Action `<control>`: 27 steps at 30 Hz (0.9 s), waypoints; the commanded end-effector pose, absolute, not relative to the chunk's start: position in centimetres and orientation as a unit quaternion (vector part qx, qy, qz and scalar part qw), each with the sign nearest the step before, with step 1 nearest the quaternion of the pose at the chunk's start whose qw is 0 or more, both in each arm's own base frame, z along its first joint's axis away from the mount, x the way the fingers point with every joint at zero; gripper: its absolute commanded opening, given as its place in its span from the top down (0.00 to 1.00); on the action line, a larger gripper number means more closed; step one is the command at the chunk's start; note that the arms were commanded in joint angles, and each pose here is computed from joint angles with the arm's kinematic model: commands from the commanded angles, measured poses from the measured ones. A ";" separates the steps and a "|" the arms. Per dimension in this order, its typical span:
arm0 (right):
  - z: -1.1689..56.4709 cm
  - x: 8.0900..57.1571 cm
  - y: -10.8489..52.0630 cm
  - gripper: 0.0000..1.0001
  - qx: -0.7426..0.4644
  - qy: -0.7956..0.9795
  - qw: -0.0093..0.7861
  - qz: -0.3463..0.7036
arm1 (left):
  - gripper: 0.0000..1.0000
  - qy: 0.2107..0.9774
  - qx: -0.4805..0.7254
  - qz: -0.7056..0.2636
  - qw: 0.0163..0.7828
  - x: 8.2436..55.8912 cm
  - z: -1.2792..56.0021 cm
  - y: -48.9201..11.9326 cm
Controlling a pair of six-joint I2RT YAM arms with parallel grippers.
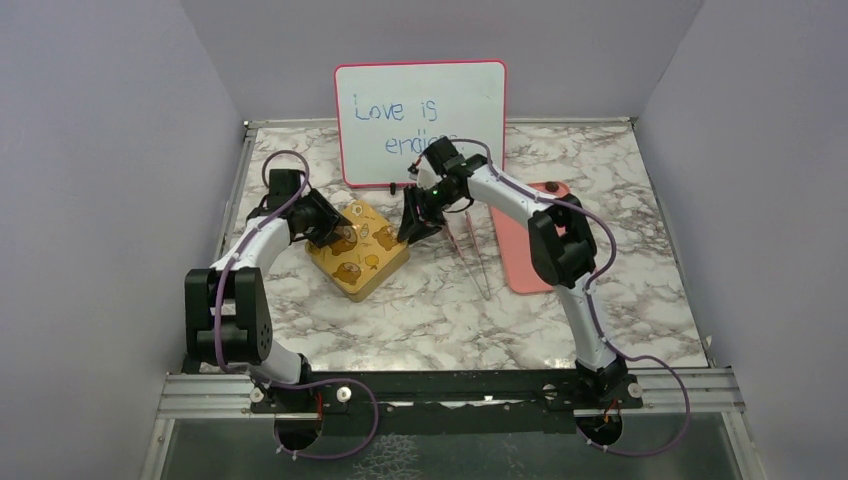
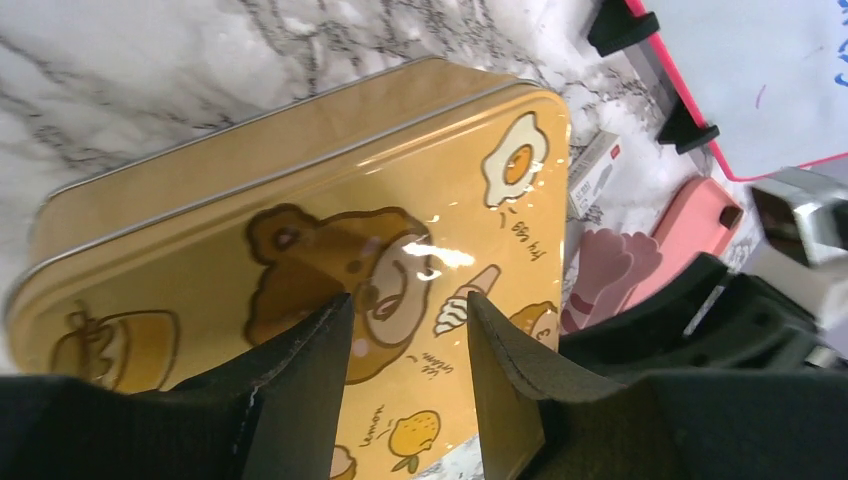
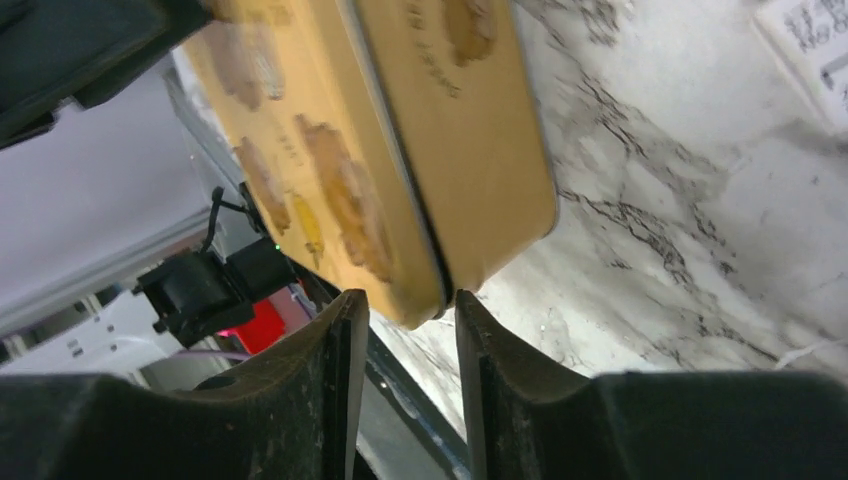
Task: Pack the chocolate
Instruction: Close the box lid on the packing box, then adjust the packing box at the center of the board.
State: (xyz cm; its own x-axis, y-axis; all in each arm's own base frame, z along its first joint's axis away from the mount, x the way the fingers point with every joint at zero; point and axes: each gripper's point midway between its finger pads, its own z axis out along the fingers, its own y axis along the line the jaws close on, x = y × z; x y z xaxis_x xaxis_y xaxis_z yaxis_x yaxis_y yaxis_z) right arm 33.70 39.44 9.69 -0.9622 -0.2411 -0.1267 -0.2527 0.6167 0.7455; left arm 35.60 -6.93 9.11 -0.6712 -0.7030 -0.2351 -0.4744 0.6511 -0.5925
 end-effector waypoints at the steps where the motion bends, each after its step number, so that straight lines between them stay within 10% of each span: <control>1: 5.7 32.5 36.9 0.65 -0.123 0.937 -0.021 0.325 | 0.52 0.896 -0.330 -0.232 0.184 34.3 6.5 -8.5; 13: 3.4 33.7 34.4 0.70 -0.120 0.961 0.015 0.250 | 0.46 0.886 -0.317 -0.255 0.224 39.5 9.0 -8.8; 23: 14.2 36.6 37.0 0.66 -0.128 0.934 0.109 0.316 | 0.58 0.881 -0.318 -0.224 0.270 42.1 11.7 -7.0; 27: 16.5 37.1 38.6 0.92 -0.136 0.913 0.141 0.359 | 0.60 0.882 -0.334 -0.189 0.273 42.8 13.8 -5.8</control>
